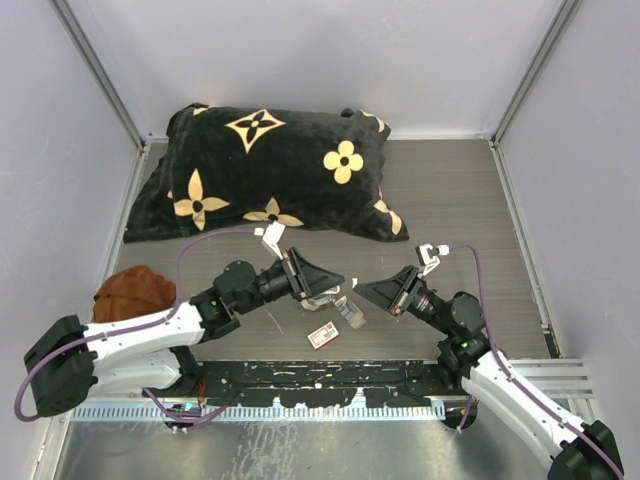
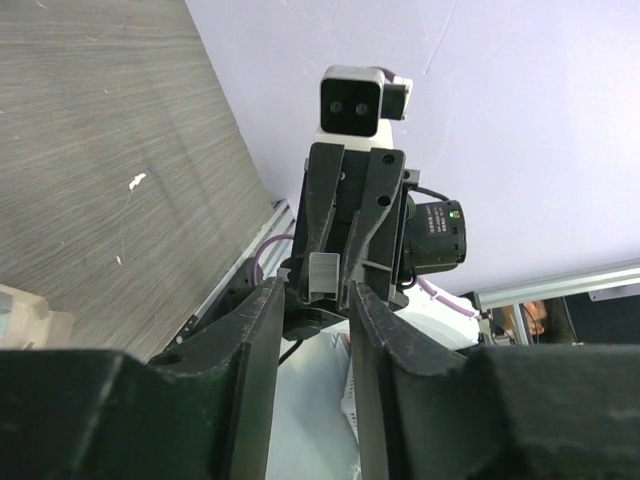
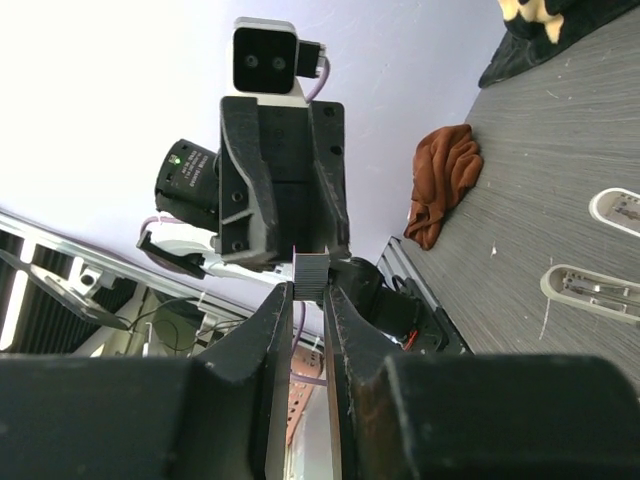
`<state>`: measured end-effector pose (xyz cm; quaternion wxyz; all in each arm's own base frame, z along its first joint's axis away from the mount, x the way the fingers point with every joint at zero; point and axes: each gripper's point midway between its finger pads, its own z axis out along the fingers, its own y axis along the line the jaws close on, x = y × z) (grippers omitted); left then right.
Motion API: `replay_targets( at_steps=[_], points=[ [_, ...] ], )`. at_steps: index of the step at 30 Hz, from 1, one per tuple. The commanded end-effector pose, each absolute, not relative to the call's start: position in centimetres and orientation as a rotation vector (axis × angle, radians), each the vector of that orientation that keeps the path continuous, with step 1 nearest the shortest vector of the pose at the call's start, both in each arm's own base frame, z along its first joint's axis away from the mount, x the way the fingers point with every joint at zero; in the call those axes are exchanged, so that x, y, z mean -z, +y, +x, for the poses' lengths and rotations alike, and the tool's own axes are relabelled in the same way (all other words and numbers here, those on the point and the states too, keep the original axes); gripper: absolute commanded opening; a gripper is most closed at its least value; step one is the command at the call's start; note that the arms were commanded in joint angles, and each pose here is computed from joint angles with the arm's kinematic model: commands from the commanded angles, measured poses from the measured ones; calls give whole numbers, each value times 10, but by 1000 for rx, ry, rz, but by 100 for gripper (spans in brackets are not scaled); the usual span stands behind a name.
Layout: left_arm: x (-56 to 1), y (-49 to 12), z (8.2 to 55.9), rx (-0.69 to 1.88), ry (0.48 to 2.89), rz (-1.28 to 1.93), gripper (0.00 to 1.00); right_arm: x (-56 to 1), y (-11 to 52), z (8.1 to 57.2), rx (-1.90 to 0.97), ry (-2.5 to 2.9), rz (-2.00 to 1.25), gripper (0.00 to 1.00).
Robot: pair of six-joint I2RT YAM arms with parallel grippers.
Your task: Load the staples into the stapler
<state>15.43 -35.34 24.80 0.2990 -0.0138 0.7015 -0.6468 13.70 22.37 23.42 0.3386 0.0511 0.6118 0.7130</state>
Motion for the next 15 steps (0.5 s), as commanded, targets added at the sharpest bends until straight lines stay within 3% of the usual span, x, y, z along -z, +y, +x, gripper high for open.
replay_targets(
  at_steps=[1, 5, 9, 15],
  points=[
    [-253, -329, 159, 1670, 1834, -41, 37, -250, 223, 137, -1821, 1552, 71, 11],
    [-231, -303, 166, 1486, 1973, -56, 45, -242, 226, 140, -1722, 1633, 15, 11],
    [-195, -265, 173, 1227, 2191, -61, 60, -223, 226, 149, -1506, 1780, -95, 11],
    [-161, -239, 173, 1110, 2431, -36, 65, -200, 221, 163, -1206, 1981, -296, 8]
  ],
)
